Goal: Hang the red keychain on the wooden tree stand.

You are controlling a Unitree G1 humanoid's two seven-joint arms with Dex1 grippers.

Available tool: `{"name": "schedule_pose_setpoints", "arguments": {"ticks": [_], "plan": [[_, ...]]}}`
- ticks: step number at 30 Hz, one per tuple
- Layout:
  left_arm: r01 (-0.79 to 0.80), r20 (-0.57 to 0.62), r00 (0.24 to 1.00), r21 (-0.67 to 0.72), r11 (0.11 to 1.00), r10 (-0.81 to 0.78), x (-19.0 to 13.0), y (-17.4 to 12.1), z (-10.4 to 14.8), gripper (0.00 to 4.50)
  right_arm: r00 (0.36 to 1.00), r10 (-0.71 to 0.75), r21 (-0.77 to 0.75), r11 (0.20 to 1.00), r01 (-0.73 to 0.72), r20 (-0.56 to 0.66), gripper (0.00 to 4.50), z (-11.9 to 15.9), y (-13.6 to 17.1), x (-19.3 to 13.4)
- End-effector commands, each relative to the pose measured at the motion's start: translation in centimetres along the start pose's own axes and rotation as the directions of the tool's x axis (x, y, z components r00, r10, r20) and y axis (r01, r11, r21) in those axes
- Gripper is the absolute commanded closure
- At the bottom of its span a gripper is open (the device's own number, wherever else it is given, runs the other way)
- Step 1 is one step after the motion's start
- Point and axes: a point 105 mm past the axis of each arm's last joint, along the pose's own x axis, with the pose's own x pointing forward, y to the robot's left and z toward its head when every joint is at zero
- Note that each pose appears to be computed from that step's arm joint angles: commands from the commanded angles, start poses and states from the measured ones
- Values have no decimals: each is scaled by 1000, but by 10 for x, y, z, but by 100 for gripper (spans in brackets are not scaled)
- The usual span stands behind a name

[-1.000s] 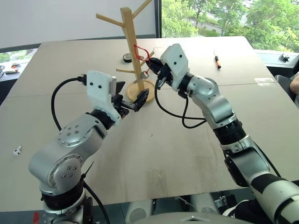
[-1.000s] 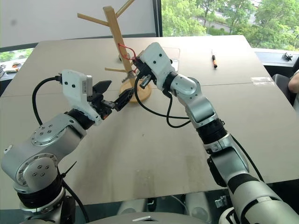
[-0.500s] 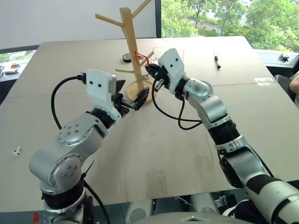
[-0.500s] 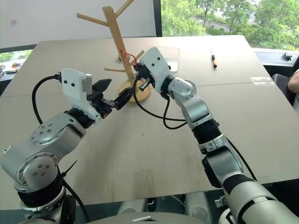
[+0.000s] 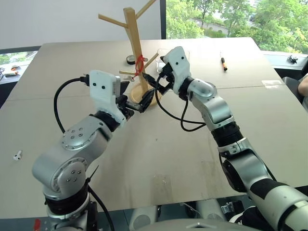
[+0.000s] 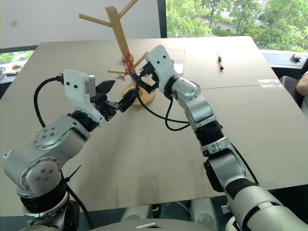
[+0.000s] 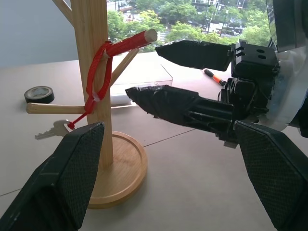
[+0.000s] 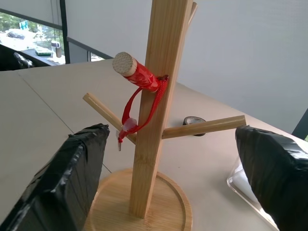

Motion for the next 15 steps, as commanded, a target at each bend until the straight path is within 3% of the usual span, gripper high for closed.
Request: {"name": "schedule_pose_setpoints", "arguments": {"ticks": [1,6,10,15], "plan": [[-151,35,988,59,987,149,0,24,-2,0,995,-80,8,997,79,54,3,0,-19,-23],[-382,47,924,25,924,380,-2,70,-42,0,943,-329,124,935,333,-53,3,-60,-65,-84],[-458,44,889,27,889,456,-3,87,-69,0,877,-473,154,863,481,-86,3,-85,-88,-125],[-516,97,853,22,856,512,-4,104,-80,0,811,-579,112,803,585,-86,3,-99,-103,-161]]}}
